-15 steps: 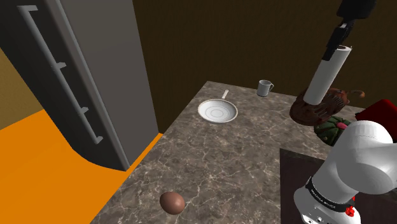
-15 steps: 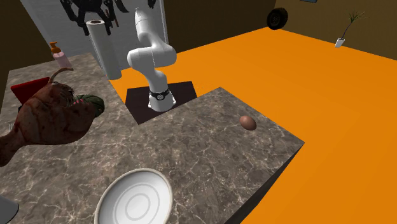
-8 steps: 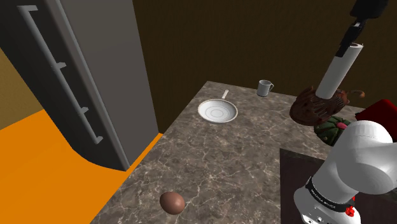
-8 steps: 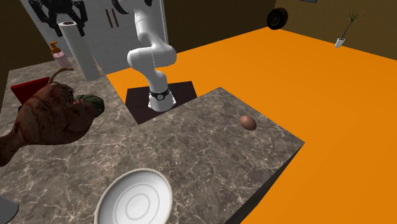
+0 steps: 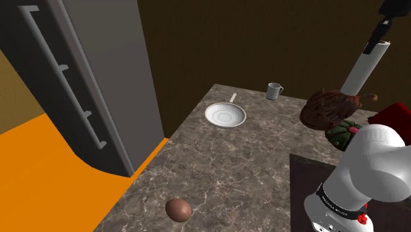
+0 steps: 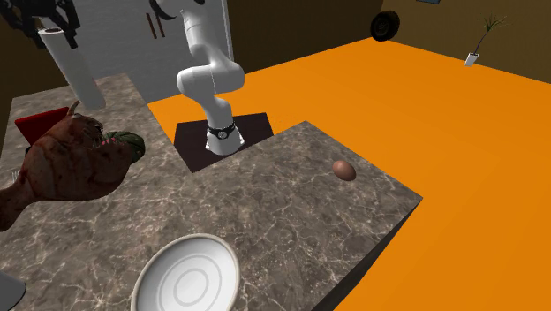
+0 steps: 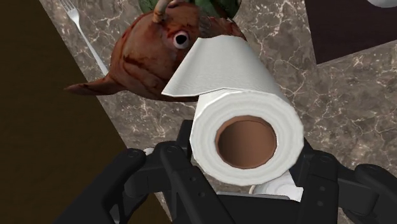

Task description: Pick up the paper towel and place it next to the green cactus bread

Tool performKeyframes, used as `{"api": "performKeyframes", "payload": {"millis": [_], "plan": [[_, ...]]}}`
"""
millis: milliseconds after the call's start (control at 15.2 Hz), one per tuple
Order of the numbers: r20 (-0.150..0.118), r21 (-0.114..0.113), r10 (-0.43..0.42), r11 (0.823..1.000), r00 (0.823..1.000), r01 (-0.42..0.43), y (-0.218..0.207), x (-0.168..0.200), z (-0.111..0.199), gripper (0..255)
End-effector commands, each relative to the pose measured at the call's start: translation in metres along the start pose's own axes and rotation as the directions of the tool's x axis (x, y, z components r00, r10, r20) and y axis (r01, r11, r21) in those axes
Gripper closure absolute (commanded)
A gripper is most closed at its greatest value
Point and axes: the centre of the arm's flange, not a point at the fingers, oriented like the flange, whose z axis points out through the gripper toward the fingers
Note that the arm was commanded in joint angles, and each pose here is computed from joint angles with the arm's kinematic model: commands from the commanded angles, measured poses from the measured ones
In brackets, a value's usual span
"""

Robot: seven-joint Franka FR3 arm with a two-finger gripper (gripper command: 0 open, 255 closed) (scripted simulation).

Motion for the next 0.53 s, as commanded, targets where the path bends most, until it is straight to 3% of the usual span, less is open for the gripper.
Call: {"api": "performKeyframes", "payload": {"millis": [0,462], "plan": [[0.001,-0.001,-0.001,1.000,1.000,0.001,0.026,-0.006,0.000,255],[0.001,-0.001,-0.001,1.000,1.000,0.001,0.115,-0.031,0.004,255]]}}
